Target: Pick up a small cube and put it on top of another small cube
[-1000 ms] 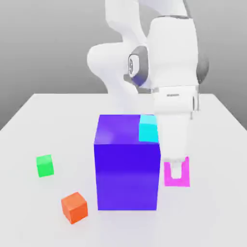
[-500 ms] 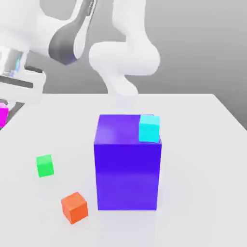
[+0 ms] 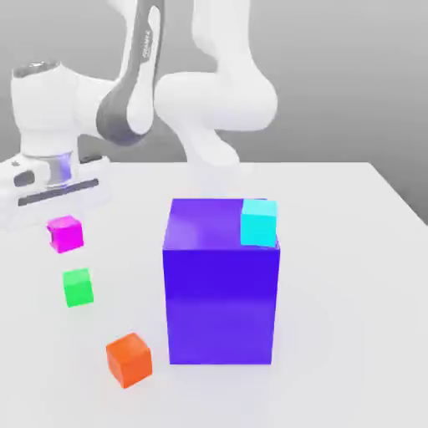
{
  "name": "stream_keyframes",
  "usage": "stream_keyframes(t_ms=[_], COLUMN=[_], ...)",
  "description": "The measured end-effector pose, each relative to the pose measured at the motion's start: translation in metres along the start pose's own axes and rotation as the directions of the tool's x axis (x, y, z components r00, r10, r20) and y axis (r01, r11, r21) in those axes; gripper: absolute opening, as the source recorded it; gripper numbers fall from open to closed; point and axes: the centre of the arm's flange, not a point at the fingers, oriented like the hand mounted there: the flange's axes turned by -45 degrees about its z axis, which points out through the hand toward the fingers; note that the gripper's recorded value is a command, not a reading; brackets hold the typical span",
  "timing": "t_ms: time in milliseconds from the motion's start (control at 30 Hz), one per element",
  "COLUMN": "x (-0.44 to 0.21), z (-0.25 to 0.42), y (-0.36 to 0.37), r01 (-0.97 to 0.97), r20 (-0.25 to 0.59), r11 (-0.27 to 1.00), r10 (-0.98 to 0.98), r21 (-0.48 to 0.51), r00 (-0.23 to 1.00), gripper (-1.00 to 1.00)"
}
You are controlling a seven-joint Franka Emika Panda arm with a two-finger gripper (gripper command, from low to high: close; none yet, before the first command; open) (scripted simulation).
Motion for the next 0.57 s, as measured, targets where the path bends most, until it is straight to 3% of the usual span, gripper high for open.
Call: stream_keyframes(t_ms=[467,500,567], x=[0.000,0.000,0.000], z=[0.056,0.061,0.061], y=[0.000,-0.002,-0.002], r01=[0.003,0.004,0.004], r20=[0.000,0.004,0.004], r11=[1.000,1.000,1.000], r10=[-0.003,-0.004,-0.004], r21=[0.001,0.002,0.002], r00=[1.000,1.000,1.000], gripper=[-1.00,1.00,1.00])
